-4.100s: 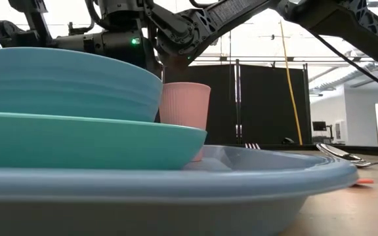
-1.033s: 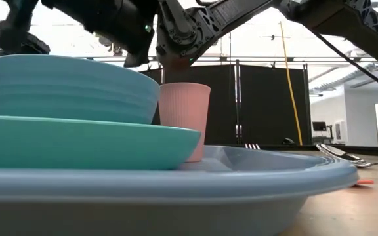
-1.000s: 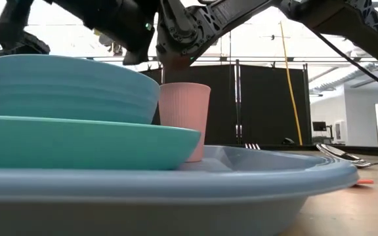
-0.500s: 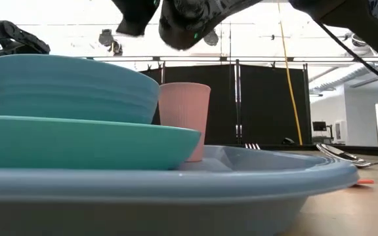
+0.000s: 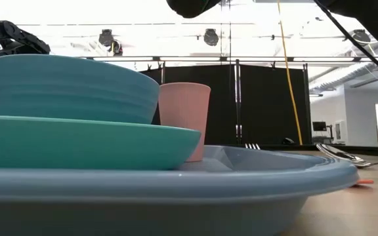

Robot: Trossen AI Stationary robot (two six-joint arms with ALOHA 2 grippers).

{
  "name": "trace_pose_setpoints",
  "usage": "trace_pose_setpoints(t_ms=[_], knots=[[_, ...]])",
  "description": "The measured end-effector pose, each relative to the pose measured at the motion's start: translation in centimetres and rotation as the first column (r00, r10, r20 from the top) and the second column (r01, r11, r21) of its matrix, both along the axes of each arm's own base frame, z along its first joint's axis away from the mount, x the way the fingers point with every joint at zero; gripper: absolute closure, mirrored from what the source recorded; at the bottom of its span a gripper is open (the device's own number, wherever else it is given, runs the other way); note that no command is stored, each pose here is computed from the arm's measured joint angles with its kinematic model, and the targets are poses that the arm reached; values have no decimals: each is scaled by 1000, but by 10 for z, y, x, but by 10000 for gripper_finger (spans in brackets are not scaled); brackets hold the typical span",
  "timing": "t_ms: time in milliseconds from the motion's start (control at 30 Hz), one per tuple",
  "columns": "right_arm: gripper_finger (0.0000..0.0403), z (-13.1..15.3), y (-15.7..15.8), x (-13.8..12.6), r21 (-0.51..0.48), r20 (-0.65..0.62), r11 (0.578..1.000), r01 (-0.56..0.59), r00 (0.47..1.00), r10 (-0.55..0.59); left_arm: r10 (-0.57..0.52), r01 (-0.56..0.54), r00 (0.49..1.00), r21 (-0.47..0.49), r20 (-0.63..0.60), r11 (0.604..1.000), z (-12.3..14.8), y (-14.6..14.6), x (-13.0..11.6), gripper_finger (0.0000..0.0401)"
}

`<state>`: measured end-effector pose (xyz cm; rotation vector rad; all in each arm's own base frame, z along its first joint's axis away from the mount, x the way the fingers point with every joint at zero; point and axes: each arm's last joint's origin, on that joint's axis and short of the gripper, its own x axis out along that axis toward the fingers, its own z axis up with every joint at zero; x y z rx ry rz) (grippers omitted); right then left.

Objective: Set up tray
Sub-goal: Put the yellow table knife on top of the yellow table napkin on the blue tray

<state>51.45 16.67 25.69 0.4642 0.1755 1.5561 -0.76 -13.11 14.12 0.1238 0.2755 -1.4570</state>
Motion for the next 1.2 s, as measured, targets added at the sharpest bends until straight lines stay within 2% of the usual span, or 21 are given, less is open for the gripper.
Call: trace_pose_setpoints(t_ms=[533,600,667,767,867,967,1067,1133,1200], knots=[[289,-11,0,-1,-14,-19,1000,-13,1000,12,18,-18,1000,2,19,1000,0,0,1,50],[289,-11,0,-1,-14,-17,1000,-12,1000,12,21,-22,997,9,72,1000,0,0,1,50],[289,-11,0,-1,-14,-13,1000,-11,1000,11,10,-15,984,27,178,1000,-1,0,2,50],[289,-11,0,-1,-9,-18,1000,-4,1000,4,38,-70,925,70,379,995,-2,1,5,50],[289,-11,1,-1,-8,-16,1000,-3,1000,3,-20,-47,860,119,509,992,-4,2,5,50],[289,-11,1,-1,-8,-14,1000,-4,1000,4,-68,-11,826,136,560,991,-4,2,4,50],[289,-11,1,-1,-8,-15,1000,-4,1000,4,-68,-12,825,137,561,990,-4,2,4,50],[289,-11,1,-1,-8,-14,1000,-4,1000,3,-58,-15,836,128,545,992,-4,2,4,50],[289,-11,1,-1,-8,-14,1000,-4,1000,4,16,-65,848,74,530,995,1,1,5,50]])
